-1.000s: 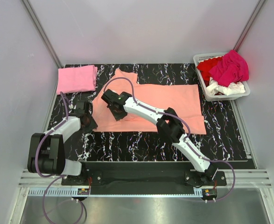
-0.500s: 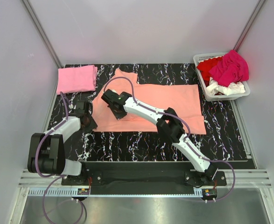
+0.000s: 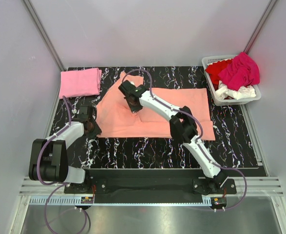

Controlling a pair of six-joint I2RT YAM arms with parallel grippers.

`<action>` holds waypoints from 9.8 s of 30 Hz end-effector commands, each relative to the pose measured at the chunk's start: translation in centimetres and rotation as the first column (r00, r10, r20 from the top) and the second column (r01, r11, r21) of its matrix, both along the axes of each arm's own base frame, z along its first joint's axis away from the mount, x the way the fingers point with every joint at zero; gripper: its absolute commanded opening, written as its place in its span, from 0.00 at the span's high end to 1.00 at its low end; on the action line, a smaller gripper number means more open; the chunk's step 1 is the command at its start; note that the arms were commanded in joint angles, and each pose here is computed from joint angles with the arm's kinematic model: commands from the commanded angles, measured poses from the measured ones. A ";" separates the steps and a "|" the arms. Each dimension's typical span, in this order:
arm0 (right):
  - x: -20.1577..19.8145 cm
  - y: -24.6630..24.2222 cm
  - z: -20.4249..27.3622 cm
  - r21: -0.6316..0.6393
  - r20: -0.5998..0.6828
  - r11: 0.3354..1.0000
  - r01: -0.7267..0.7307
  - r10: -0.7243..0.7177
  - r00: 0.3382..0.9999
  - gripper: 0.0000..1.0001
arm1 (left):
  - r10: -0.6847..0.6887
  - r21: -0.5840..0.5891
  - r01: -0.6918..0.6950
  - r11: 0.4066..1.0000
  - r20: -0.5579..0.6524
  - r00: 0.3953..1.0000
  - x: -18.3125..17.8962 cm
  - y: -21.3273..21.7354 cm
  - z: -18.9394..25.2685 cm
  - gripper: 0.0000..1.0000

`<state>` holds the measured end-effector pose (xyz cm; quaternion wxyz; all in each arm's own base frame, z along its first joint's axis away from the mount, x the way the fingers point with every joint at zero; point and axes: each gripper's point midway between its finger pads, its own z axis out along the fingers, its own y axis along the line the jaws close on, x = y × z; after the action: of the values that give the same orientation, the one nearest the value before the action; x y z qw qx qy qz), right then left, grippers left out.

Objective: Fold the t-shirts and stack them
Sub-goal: Fold the tshirt

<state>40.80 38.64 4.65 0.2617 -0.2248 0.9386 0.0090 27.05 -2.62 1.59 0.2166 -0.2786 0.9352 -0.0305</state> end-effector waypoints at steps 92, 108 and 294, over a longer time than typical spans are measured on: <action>-15.6 -22.0 -2.1 0.356 -0.556 0.697 0.623 -0.378 0.740 0.82 | -0.225 -0.181 0.240 0.954 0.100 0.969 -1.2 -10.0 1.9 0.60; -16.8 -30.2 -4.9 0.173 -0.641 0.502 0.847 -0.595 0.484 0.83 | -0.110 -0.020 0.109 0.994 -0.090 0.990 -3.1 -2.4 -2.2 0.60; 15.7 -33.2 1.1 0.087 -0.039 0.684 0.725 -0.724 0.688 0.21 | -0.274 -0.049 0.302 0.952 0.307 0.911 18.3 0.3 12.3 0.99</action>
<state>55.43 6.84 3.91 0.2295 0.1699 0.9575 -0.0413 44.70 -4.04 13.67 0.3282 -0.1374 0.9193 -0.1684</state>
